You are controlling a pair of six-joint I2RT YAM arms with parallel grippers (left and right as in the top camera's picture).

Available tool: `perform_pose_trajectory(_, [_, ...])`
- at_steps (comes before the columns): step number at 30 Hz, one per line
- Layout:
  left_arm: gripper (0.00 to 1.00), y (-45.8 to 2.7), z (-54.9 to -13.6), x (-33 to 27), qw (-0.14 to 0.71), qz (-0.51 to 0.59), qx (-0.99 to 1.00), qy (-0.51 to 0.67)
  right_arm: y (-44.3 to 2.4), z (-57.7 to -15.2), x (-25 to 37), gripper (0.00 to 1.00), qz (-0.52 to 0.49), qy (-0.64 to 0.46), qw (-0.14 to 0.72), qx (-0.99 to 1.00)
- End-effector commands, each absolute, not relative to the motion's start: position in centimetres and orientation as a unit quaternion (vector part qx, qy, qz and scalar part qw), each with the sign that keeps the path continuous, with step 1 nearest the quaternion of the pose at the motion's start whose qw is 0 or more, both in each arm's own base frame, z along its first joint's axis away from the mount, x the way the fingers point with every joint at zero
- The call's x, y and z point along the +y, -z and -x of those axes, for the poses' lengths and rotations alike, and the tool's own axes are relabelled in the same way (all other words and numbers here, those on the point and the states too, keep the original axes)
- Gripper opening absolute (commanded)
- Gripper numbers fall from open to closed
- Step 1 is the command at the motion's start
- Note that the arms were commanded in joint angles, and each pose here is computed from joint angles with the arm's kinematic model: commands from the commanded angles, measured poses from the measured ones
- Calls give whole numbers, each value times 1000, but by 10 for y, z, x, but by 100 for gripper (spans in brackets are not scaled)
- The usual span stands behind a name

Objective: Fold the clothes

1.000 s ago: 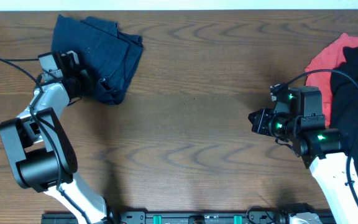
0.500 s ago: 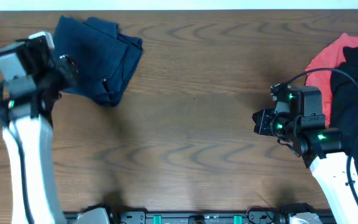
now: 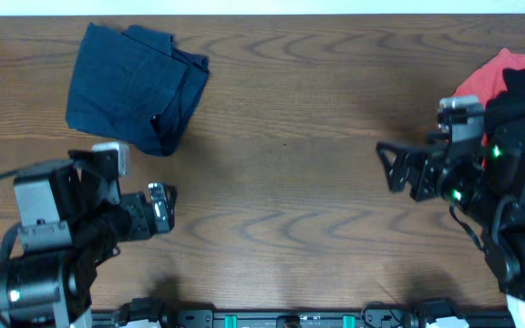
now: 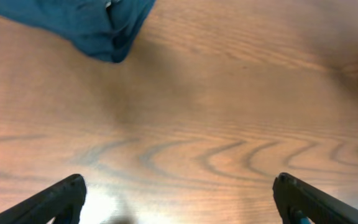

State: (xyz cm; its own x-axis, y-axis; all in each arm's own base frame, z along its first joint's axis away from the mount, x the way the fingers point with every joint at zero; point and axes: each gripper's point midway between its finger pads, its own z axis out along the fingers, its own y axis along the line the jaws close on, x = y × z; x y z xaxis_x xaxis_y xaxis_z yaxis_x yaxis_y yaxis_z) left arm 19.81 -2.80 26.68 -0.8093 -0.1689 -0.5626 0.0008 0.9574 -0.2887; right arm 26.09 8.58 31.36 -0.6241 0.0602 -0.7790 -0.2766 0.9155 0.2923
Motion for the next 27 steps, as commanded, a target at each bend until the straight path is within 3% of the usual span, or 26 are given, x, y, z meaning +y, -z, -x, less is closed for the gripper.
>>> perform_pose_trajectory(1, [98, -262, -195, -17, 301, 53, 946, 106, -315, -250, 83, 99, 70, -189, 429, 881])
perform_pose_trajectory(14, [98, -269, -209, -21, 323, 65, 935, 127, -311, -233, 93, 99, 62, -230, 399, 886])
perform_pose_trajectory(21, [98, -269, -209, -21, 323, 65, 935, 127, -312, -247, 70, 99, 56, -155, 432, 887])
perform_pose_trajectory(27, [98, -269, -209, -21, 324, 65, 935, 127, -335, -253, 70, 99, 181, -72, 525, 828])
